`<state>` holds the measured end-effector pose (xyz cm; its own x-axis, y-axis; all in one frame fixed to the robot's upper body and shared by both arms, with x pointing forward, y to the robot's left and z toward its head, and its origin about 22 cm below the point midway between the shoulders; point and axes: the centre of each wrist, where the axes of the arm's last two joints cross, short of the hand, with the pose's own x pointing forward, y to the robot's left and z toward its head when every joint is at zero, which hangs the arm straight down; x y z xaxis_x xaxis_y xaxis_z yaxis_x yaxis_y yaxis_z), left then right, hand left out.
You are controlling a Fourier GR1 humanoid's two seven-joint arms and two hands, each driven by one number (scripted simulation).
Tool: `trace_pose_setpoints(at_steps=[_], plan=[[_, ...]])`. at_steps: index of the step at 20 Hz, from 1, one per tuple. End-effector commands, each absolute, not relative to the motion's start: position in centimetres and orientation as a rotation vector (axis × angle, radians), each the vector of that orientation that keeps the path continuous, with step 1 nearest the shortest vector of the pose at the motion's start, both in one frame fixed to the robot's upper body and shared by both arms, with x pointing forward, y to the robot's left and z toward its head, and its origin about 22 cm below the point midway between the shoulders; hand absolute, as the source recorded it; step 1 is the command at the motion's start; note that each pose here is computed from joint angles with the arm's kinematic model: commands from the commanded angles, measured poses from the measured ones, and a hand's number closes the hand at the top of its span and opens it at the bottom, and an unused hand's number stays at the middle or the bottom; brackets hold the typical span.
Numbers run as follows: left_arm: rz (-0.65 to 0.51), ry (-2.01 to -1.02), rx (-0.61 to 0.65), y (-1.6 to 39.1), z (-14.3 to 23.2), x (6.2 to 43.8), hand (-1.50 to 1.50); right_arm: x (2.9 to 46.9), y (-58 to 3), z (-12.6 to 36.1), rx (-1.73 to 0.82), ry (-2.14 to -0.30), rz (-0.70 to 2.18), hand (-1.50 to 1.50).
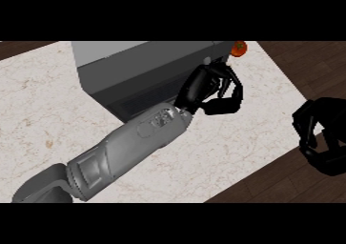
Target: Pick up the milk, place it into the microwave and close the microwave
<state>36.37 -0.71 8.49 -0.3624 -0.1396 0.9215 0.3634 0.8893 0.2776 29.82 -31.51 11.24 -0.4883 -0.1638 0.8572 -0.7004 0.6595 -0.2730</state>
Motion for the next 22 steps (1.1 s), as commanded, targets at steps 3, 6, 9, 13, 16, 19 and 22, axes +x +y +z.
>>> trace_pose_setpoints(at_steps=[3, 6, 9, 13, 16, 19, 22], plan=[[-0.523, -1.877, -0.177, -2.6, 9.7, 36.5, 1.50, 29.2, -29.9, 11.6, 0.834, -2.000, 0.853, 1.50], [-0.499, -1.896, -0.190, -2.7, 9.7, 36.1, 1.50, 28.9, -29.4, 11.8, 0.848, -2.001, 0.867, 1.50], [-0.478, -1.901, -0.182, -2.8, 10.0, 36.2, 1.50, 28.6, -29.2, 12.3, 0.852, -2.001, 0.884, 1.50], [-0.477, -1.905, -0.172, -2.9, 10.6, 36.7, 1.50, 28.1, -28.2, 12.6, 0.889, -2.000, 0.905, 1.50], [-0.482, -1.902, -0.158, -2.7, 10.1, 36.7, 1.50, 27.8, -28.2, 12.6, 0.889, -1.997, 0.902, 1.50], [-0.325, -1.777, -0.044, -1.4, 8.9, 37.5, 1.50, 26.7, -27.9, 11.1, 0.907, -1.812, 0.999, 1.50], [-0.091, -1.582, -0.246, -0.6, 9.2, 37.3, 1.50, 26.2, -27.0, 11.1, 0.945, -1.811, 0.995, 1.50]])
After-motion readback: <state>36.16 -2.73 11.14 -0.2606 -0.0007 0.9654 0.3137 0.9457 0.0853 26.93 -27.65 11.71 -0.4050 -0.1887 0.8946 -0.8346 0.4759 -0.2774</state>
